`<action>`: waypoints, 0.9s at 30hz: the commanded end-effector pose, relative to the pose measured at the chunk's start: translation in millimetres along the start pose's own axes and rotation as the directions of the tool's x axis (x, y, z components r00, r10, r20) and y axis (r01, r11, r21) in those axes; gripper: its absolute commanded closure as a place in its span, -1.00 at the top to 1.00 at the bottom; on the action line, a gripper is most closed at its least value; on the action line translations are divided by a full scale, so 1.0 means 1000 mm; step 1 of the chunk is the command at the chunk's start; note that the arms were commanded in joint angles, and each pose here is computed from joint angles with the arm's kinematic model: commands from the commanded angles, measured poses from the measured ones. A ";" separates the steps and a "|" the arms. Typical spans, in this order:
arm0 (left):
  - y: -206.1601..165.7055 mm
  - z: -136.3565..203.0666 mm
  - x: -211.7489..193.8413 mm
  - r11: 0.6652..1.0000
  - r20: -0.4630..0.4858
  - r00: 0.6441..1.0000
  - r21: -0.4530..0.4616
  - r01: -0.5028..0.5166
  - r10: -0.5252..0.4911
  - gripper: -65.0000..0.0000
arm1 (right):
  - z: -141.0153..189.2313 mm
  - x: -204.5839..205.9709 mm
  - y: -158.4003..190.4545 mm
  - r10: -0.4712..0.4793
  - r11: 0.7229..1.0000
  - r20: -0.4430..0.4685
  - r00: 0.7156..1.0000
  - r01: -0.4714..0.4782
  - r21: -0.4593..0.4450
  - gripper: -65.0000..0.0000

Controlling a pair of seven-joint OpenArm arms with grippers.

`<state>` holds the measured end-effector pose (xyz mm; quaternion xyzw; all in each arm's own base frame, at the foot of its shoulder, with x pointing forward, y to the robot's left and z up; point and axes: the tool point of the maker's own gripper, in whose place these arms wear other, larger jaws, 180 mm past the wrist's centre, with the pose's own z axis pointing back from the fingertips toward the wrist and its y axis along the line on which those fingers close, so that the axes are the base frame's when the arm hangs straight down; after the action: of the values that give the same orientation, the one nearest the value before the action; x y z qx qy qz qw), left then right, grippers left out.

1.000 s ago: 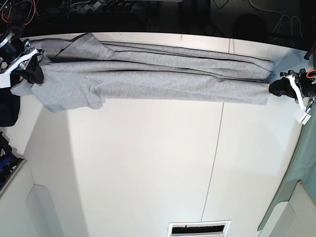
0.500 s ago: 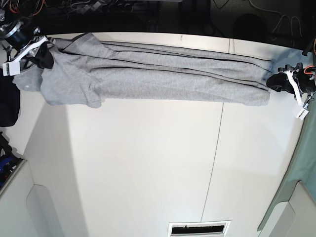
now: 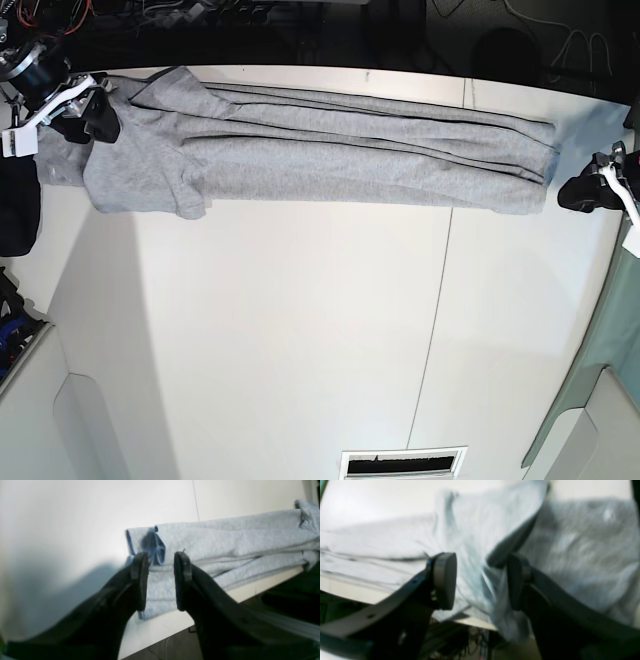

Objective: Layout the t-shirt on the table in an organized manner, then fold the t-shirt properly
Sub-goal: 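Release the fold and move both grippers to the folded strip's ends, then grasp both ends of the folded strip with both grippers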

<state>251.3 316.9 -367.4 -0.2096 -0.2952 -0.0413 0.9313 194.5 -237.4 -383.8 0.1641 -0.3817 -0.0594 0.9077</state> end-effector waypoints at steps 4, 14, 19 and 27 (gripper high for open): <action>0.001 0.014 0.027 1.000 0.085 0.996 -0.010 0.017 -0.017 -0.36 | 0.019 0.044 0.016 0.083 0.996 0.107 0.991 -0.086 0.018 -0.03; 0.002 0.006 0.036 0.999 0.176 0.984 0.021 0.025 -0.028 0.10 | -0.006 0.069 0.024 0.180 0.983 0.167 0.969 -0.181 -0.011 -1.00; 0.005 -0.011 0.019 0.997 0.156 0.988 0.072 0.001 -0.013 0.10 | -0.045 0.020 0.012 0.067 0.997 0.038 0.997 -0.069 0.035 -1.00; 0.005 -0.030 0.008 0.992 0.174 0.985 0.125 -0.035 0.013 0.10 | -0.069 -0.054 -0.010 -0.055 0.998 -0.107 0.993 0.056 0.007 -1.00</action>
<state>263.0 302.8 -403.0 -0.1608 -0.3487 0.0120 0.9232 204.8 -212.8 -470.6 0.1887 -0.3294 -0.0819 0.9215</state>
